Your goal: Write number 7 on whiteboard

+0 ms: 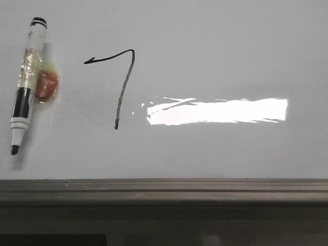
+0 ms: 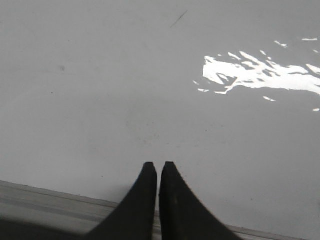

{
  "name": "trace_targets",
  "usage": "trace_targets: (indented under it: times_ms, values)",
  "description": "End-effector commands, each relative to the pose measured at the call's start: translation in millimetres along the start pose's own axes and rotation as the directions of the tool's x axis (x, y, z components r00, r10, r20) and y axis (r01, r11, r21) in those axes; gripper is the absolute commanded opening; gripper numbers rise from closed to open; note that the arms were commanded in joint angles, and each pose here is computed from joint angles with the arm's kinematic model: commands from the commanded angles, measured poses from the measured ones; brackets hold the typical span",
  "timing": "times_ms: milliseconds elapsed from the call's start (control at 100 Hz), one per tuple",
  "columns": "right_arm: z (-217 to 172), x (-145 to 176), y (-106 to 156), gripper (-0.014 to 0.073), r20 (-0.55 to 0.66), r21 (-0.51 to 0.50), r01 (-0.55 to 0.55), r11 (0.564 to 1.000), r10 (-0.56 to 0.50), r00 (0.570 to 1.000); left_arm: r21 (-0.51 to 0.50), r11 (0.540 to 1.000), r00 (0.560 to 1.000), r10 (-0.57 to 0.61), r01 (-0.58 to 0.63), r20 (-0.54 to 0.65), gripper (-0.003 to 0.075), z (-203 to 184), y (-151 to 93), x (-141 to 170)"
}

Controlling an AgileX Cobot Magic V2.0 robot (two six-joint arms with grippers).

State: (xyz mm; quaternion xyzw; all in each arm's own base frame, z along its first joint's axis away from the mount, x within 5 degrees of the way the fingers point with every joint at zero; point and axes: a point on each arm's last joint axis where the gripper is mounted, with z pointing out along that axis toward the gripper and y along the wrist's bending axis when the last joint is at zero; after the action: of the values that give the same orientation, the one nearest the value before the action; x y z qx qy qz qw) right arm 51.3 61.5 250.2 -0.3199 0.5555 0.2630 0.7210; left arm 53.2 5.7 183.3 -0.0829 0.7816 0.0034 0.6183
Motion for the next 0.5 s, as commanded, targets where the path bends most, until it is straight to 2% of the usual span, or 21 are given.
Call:
trace_targets:
  times_ms: [0, 300, 490]
  values:
    - [2, -16, -2, -0.0053, 0.1, 0.009, 0.002, 1.0, -0.003, 0.995, 0.008, 1.0, 0.998, -0.008, 0.007, 0.062, -0.002, 0, 0, 1]
    - [2, -1, -2, -0.0053, 0.048, 0.025, 0.006, 1.0, -0.007, 0.999, 0.008, 1.0, 0.998, -0.008, 0.007, 0.062, -0.002, 0, 0, 1]
    - [7, 16, -11, -0.0053, -0.067, 0.134, 0.038, 0.99, -0.029, 0.997, 0.008, 1.0, 0.998, -0.008, 0.007, 0.062, -0.002, 0, 0, 1]
